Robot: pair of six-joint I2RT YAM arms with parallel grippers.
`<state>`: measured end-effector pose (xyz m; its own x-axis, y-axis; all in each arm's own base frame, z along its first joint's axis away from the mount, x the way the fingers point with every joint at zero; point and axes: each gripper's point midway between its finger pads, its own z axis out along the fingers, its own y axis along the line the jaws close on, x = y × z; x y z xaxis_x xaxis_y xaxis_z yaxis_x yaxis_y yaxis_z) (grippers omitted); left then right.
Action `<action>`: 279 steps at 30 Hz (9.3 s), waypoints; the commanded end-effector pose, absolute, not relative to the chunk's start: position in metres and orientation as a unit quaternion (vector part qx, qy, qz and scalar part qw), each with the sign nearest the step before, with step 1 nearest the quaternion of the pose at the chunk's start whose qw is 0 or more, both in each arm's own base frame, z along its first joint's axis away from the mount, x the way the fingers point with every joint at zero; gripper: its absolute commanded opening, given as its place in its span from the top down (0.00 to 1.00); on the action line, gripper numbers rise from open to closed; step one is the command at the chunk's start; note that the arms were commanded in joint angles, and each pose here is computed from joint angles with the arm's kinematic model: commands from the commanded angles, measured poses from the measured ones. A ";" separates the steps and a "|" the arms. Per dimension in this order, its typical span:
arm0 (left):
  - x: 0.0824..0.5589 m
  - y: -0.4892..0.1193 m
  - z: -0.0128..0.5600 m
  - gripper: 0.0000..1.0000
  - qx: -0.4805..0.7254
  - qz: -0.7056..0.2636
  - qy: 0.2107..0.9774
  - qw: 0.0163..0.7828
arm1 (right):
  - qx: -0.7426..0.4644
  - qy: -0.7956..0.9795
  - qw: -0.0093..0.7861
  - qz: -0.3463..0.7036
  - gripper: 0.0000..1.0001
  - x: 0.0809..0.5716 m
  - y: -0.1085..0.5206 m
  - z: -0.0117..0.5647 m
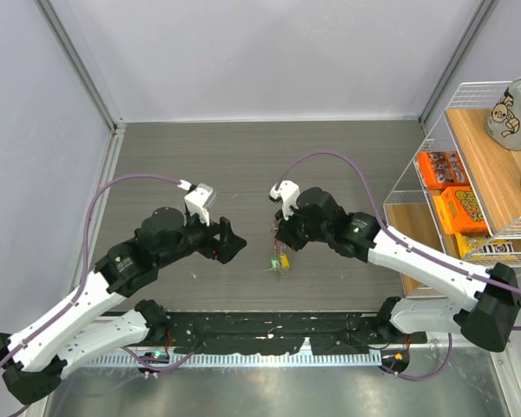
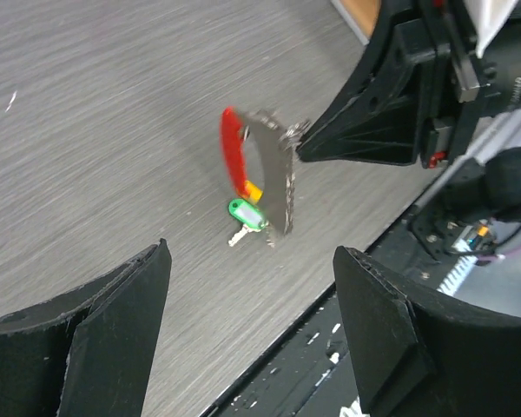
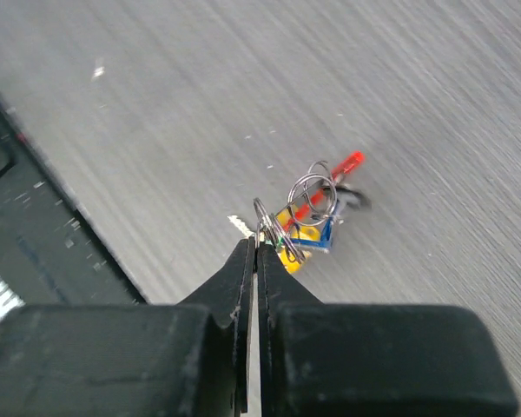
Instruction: Put the keys on the keyring
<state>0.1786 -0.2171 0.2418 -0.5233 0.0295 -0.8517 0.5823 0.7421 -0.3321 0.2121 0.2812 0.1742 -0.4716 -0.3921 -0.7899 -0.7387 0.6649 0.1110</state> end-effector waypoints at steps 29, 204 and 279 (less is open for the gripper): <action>0.100 -0.235 0.357 0.24 0.312 -0.504 0.635 0.495 | -0.572 0.687 0.335 0.298 0.95 0.104 0.297 0.336; 0.143 -0.226 0.297 0.11 0.286 -0.400 0.702 0.515 | -0.393 0.797 0.458 -0.031 0.74 0.305 0.324 0.040; 0.075 -0.247 0.371 0.14 0.377 -0.558 0.536 0.509 | -0.531 0.527 0.365 0.554 0.95 0.066 0.306 0.363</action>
